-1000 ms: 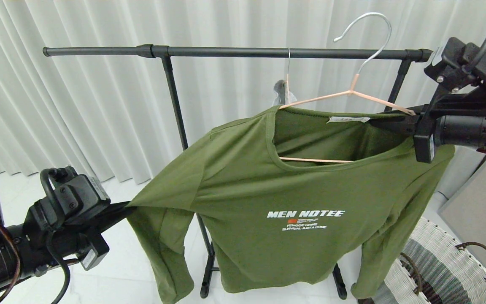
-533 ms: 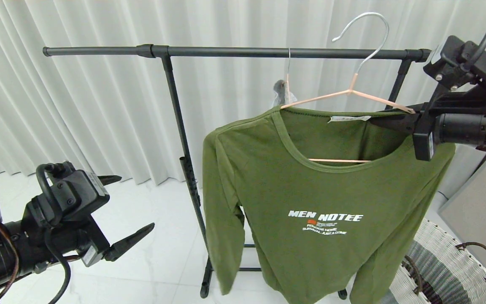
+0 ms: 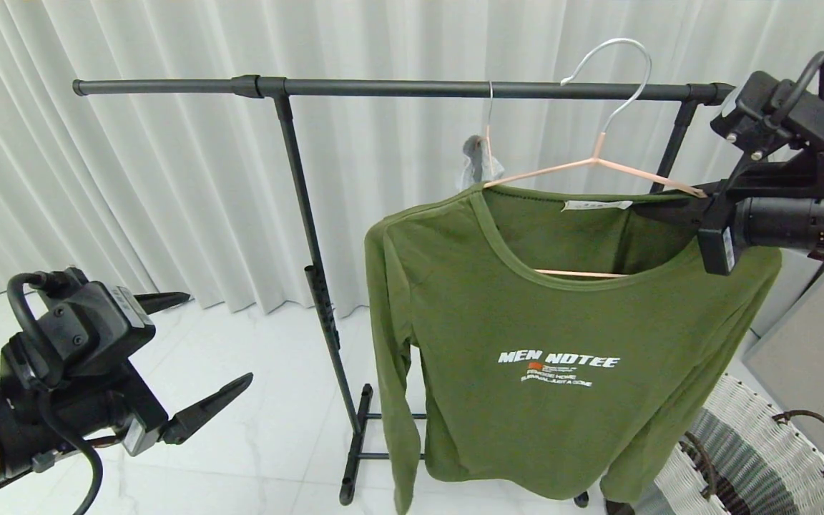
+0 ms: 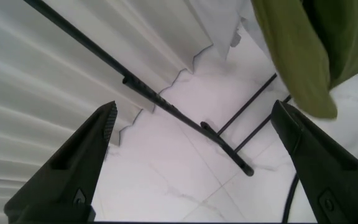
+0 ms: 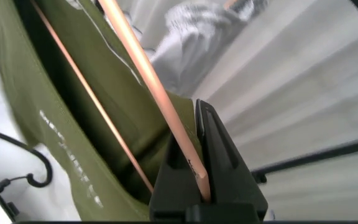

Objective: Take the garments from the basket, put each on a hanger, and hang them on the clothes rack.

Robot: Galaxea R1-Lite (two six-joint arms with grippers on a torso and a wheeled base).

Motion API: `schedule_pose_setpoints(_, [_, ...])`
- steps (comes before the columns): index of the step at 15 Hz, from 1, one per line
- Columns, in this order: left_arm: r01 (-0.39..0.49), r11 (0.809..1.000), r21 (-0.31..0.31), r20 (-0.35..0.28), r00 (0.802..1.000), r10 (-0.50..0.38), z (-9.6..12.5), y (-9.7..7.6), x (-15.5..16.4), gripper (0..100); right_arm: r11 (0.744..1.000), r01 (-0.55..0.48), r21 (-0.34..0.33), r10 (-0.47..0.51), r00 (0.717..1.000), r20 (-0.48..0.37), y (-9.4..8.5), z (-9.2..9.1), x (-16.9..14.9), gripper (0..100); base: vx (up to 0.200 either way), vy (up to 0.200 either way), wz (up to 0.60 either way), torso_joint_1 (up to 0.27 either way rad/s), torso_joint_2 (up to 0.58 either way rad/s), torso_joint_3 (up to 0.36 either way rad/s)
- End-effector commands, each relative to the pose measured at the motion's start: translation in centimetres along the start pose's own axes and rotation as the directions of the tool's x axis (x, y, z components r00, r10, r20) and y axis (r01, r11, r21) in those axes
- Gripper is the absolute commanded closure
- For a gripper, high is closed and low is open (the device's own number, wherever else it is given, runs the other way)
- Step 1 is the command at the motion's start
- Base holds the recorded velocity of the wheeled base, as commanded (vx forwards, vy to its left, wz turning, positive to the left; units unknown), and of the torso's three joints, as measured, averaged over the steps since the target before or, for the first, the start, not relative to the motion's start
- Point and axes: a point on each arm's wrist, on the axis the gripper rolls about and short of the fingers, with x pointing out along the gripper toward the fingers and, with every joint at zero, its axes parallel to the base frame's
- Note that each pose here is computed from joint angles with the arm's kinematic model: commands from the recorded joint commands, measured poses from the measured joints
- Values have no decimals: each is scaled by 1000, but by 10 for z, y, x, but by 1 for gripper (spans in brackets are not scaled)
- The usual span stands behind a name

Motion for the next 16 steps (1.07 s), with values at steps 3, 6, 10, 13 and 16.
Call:
schedule_pose_setpoints(3, [3, 1000, -2, -10, 1000, -3, -3, -3, -1, 0, 1000, 1, 11, -1, 1000, -1, 0, 0, -1, 100, 0, 0, 0, 0, 0, 0])
schedule_pose_setpoints(6, [-4, 1000, -12, -31, 1000, 3, -8, -5, -4, 0, 997, 57, 43, -55, 998, -36, -1, -4, -10, 100, 0, 0, 0, 0, 0, 0])
schedule_pose_setpoints(10, [-64, 997, -31, -83, 995, 61, -17, 4, -7, 0, 980, 162, 114, -140, 974, -179, 9, -16, -33, 100, 0, 0, 0, 0, 0, 0])
schedule_pose_setpoints(13, [-137, 989, -53, -144, 981, 129, -27, 13, -13, 0, 955, 256, 153, -198, 929, -314, 17, -28, -65, 100, 0, 0, 0, 0, 0, 0])
schedule_pose_setpoints(16, [-177, 981, -76, -198, 967, 159, -38, 18, -15, 0, 926, 345, 152, -245, 858, -451, 22, -43, -102, 100, 0, 0, 0, 0, 0, 0])
